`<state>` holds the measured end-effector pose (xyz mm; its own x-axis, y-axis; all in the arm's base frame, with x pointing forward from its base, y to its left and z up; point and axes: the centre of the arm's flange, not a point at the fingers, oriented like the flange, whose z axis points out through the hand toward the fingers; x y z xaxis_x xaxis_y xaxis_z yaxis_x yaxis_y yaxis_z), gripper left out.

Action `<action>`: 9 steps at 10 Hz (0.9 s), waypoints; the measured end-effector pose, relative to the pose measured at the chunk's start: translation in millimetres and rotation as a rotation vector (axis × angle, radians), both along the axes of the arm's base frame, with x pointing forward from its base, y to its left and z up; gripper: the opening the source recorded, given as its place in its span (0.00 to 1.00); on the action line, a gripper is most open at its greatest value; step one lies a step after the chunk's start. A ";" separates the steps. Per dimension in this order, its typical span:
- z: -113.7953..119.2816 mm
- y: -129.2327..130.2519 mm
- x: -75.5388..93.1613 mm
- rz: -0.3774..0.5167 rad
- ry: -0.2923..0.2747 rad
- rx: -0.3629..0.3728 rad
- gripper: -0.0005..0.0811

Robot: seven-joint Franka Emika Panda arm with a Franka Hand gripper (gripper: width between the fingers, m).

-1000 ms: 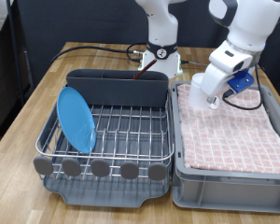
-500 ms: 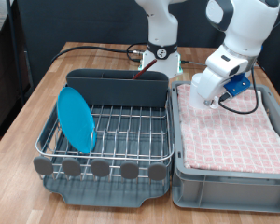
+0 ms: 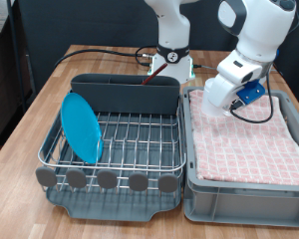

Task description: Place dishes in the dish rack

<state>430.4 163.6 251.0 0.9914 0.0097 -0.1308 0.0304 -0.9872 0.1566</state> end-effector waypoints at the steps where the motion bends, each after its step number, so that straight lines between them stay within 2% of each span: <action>1: -0.8 -0.5 -0.6 -0.002 0.000 0.001 0.23; 2: -1.7 -0.9 -1.3 -0.003 0.000 0.002 0.09; 6: -1.9 -1.0 -1.4 -0.005 -0.004 0.005 0.09; 9: 15.8 0.9 6.1 -0.037 -0.018 0.012 0.09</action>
<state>436.5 164.5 266.8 0.9933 -0.0251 -0.1132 -0.0084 -0.9894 0.1452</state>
